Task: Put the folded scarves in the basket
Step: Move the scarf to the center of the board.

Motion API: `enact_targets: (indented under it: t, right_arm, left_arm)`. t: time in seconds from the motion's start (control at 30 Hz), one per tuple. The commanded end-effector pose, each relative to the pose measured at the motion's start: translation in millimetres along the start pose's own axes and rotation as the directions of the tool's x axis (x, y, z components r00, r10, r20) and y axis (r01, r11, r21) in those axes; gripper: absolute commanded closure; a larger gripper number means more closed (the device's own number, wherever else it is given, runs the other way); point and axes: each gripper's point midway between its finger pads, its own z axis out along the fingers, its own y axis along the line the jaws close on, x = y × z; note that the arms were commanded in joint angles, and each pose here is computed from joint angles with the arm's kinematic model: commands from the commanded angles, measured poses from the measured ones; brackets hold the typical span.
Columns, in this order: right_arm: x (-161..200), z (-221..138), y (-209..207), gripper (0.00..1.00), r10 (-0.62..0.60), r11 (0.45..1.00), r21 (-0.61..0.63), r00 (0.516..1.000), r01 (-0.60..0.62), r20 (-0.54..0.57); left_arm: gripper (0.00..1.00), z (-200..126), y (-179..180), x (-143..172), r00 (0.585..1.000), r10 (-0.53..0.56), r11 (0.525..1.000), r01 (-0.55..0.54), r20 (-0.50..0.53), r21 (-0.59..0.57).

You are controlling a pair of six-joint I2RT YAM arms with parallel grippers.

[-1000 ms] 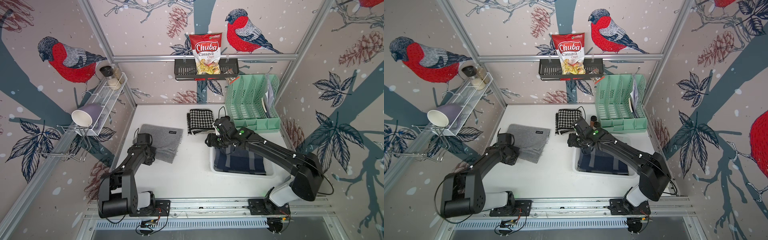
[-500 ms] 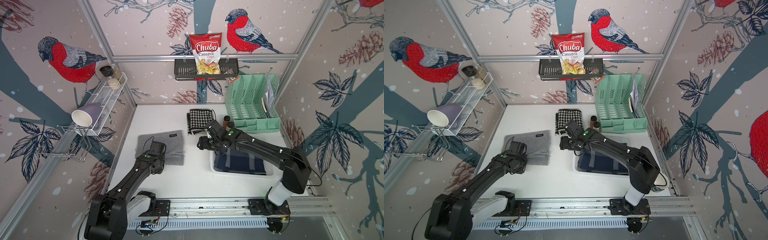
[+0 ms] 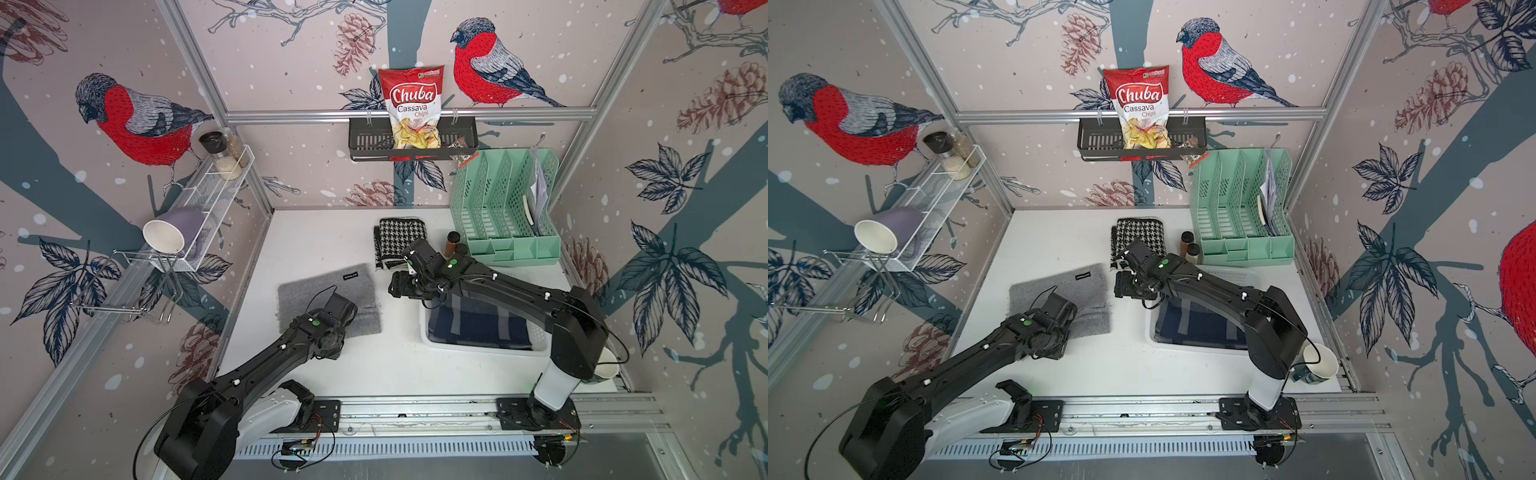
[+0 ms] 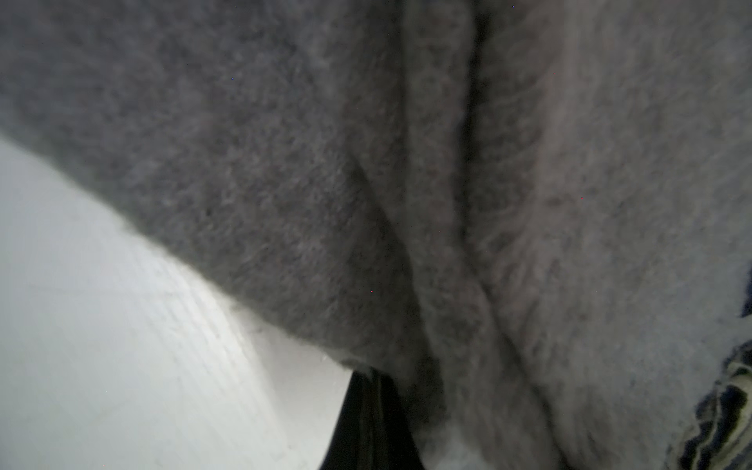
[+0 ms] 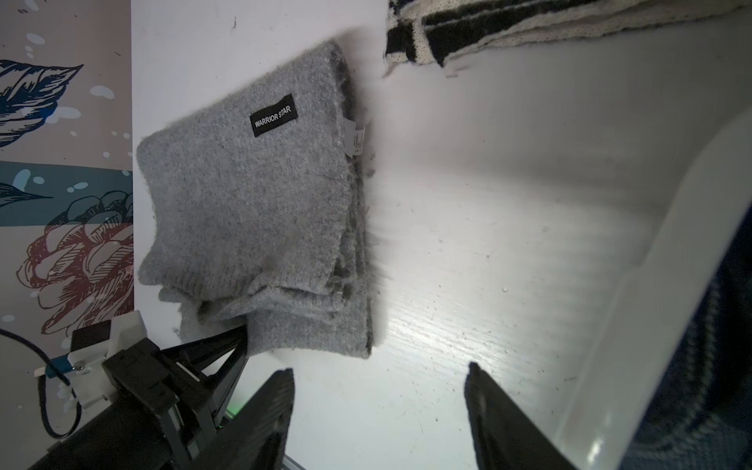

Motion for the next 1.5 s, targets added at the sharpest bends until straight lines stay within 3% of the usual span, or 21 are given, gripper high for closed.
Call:
enact_targets:
  t: [0.0, 0.37, 0.67, 0.7, 0.77, 0.87, 1.03, 1.17, 1.3, 1.47]
  right_arm:
    - [-4.0, 4.4, 4.5, 0.28, 0.003, 1.000, -0.002, 1.000, -0.003, -0.003]
    - [-9.7, 13.8, -3.1, 0.28, 0.029, 0.999, 0.026, 1.000, -0.029, -0.005]
    - [-14.7, 21.5, -3.4, 0.25, 0.013, 1.000, 0.025, 1.000, -0.013, -0.018]
    - [-15.0, 23.3, -2.9, 0.25, 0.009, 1.000, 0.020, 1.000, -0.008, -0.026]
    - [-15.8, 25.6, -1.9, 0.24, 0.000, 1.000, 0.013, 0.999, 0.001, -0.037]
    - [-19.3, 27.4, -1.2, 0.22, -0.013, 1.000, 0.005, 0.999, 0.013, -0.046]
    - [-26.1, 30.5, 3.5, 0.19, -0.037, 0.999, -0.011, 0.998, 0.036, -0.056]
    - [-27.4, 38.7, 7.9, 0.16, -0.063, 0.998, -0.022, 0.995, 0.061, -0.081]
    - [-29.8, 50.7, 6.4, 0.15, -0.077, 0.997, -0.008, 0.991, 0.077, -0.107]
    - [-33.1, 66.0, 6.8, 0.14, -0.092, 0.996, -0.010, 0.986, 0.091, -0.136]
  left_arm:
    - [1.00, 2.9, -0.6, 14.4, 1.000, -0.018, 1.000, 0.018, -0.023, -0.002]
    - [1.00, -2.8, -7.1, 45.7, 0.998, 0.061, 0.998, -0.061, -0.030, -0.003]
    - [1.00, -4.0, -7.1, 47.2, 0.990, 0.139, 0.990, -0.138, -0.015, 0.030]
    - [0.92, -6.9, -12.8, 48.4, 0.987, 0.158, 0.986, -0.157, -0.016, 0.057]
    - [0.62, -13.9, -22.7, 50.1, 0.982, 0.189, 0.978, -0.187, -0.017, 0.094]
    - [0.46, -25.0, -30.1, 54.0, 0.974, 0.226, 0.968, -0.222, -0.025, 0.116]
    - [0.41, -44.0, -38.7, 65.9, 0.960, 0.277, 0.949, -0.264, -0.049, 0.173]
    - [0.38, -67.1, -51.1, 59.5, 0.949, 0.316, 0.927, -0.311, 0.009, 0.209]
    - [0.32, -86.5, -57.0, 27.8, 0.932, 0.333, 0.912, -0.356, 0.140, 0.203]
    - [0.23, -81.5, -65.9, -22.2, 0.933, 0.335, 0.908, -0.357, 0.134, 0.218]
